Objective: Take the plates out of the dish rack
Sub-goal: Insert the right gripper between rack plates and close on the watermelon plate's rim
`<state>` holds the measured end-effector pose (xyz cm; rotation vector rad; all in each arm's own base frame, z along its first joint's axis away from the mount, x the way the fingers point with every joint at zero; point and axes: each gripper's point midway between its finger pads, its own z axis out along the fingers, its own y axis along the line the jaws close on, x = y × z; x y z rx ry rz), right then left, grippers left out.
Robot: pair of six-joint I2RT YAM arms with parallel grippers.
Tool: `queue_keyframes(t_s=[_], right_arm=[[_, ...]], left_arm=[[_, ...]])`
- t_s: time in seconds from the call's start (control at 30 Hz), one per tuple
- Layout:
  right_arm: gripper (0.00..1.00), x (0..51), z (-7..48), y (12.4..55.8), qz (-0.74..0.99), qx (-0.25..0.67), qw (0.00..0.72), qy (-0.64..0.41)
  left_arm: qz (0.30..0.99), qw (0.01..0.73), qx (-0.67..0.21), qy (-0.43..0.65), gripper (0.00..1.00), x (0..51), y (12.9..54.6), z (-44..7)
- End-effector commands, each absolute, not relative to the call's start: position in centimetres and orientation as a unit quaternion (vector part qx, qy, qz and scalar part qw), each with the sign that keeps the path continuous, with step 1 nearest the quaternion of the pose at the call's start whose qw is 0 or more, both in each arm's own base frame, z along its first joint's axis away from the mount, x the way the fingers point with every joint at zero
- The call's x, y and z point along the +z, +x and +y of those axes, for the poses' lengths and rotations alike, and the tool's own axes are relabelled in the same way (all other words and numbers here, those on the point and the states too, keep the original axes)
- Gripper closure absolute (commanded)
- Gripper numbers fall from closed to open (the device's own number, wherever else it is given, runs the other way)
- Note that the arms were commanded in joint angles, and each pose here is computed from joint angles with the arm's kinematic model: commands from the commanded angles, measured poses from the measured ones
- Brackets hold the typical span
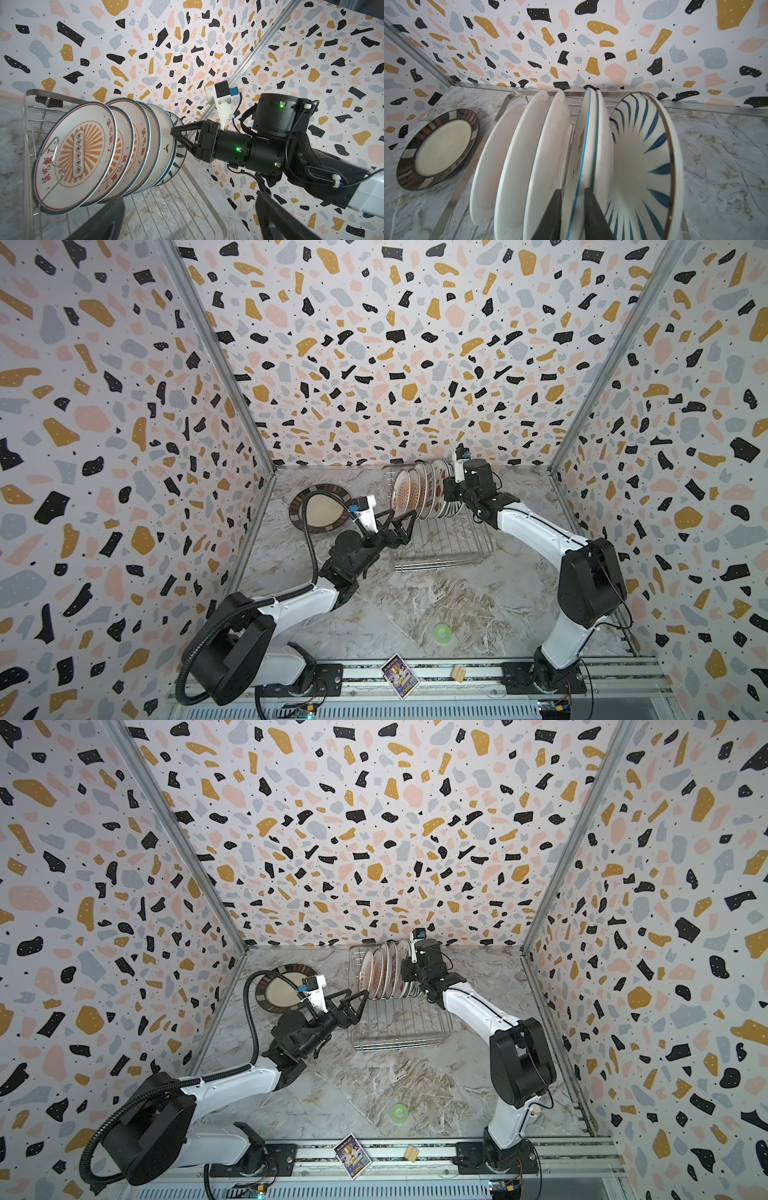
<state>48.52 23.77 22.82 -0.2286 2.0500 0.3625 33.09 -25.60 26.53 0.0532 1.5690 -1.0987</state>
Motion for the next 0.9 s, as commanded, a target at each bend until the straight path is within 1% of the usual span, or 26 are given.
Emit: queue_keyframes(t_s=[0.0,0.13,0.2,0.43,0.57,0.63,0.87], right_arm=[[0.78,22.4,24.1,48.8,0.857,0.112,0.493,-0.098],[0.78,21.8,23.4,49.4,0.865,0.05,0.493,-0.083],[0.76,21.6,23.1,49.7,0.867,0.025,0.491,-0.076],[0.76,21.1,24.1,50.4,0.87,-0.003,0.487,-0.079],[0.75,21.1,24.6,50.8,0.87,0.013,0.486,-0.078],[0.72,21.0,25.1,51.1,0.87,0.028,0.485,-0.082],[0.71,19.7,25.7,52.0,0.878,0.019,0.471,-0.081]], left_arm=[[0.637,0.598,-0.486,0.031,0.0,29.1,32.9,-25.8],[0.638,0.599,-0.483,0.029,0.0,29.0,33.0,-25.7],[0.64,0.6,-0.48,0.026,0.0,28.9,33.1,-25.6],[0.643,0.602,-0.473,0.011,0.0,28.5,33.4,-25.2],[0.646,0.603,-0.467,0.005,0.0,28.2,33.6,-25.0],[0.648,0.603,-0.465,0.003,0.0,28.1,33.7,-25.0],[0.649,0.608,-0.458,0.0,0.0,28.2,33.6,-24.6]])
